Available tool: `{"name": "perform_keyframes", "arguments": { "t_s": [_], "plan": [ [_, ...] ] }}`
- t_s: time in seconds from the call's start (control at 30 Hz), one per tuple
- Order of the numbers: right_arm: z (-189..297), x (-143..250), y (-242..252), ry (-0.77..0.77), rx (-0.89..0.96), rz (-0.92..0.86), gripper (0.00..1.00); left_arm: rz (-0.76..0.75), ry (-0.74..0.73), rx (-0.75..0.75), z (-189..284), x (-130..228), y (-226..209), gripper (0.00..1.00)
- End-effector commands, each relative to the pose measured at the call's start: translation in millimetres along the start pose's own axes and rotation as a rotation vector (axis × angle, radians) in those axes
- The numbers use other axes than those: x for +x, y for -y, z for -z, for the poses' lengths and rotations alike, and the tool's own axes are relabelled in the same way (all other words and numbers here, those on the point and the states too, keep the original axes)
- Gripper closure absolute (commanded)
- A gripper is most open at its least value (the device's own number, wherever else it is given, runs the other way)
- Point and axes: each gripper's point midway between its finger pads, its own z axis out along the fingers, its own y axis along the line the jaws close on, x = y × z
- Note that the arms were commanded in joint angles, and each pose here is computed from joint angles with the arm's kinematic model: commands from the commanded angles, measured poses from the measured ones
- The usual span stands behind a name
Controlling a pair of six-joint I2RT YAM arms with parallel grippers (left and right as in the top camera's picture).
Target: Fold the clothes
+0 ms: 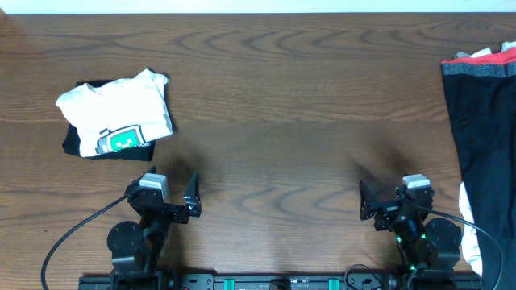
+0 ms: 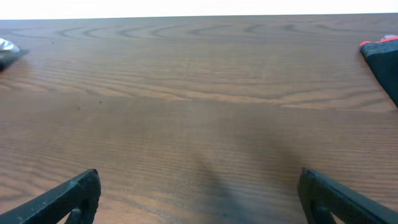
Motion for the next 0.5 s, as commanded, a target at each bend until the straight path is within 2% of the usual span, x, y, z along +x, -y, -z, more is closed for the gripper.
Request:
{"name": "perform_keyframes", "arguments": {
  "t_s": [0.0,0.3,0.47],
  "plan": [
    [0.0,0.9,-2.0,0.000,-0.014,0.017,0.01,0.006,-0.023,0.022,-2.6,11.4,2.6,0.02],
    [0.1,1.9,-6.3,-0.004,-0.039,0.015,0.01,0.016,-0.050,0.019,-4.3,17.2,1.5,0.02],
    [1.4,-4.9,-12.3,0.019,-0.072,0.022,0.01,0.129,-0.090,0.011,-5.7,17.4,1.1,0.02]
  ]
}}
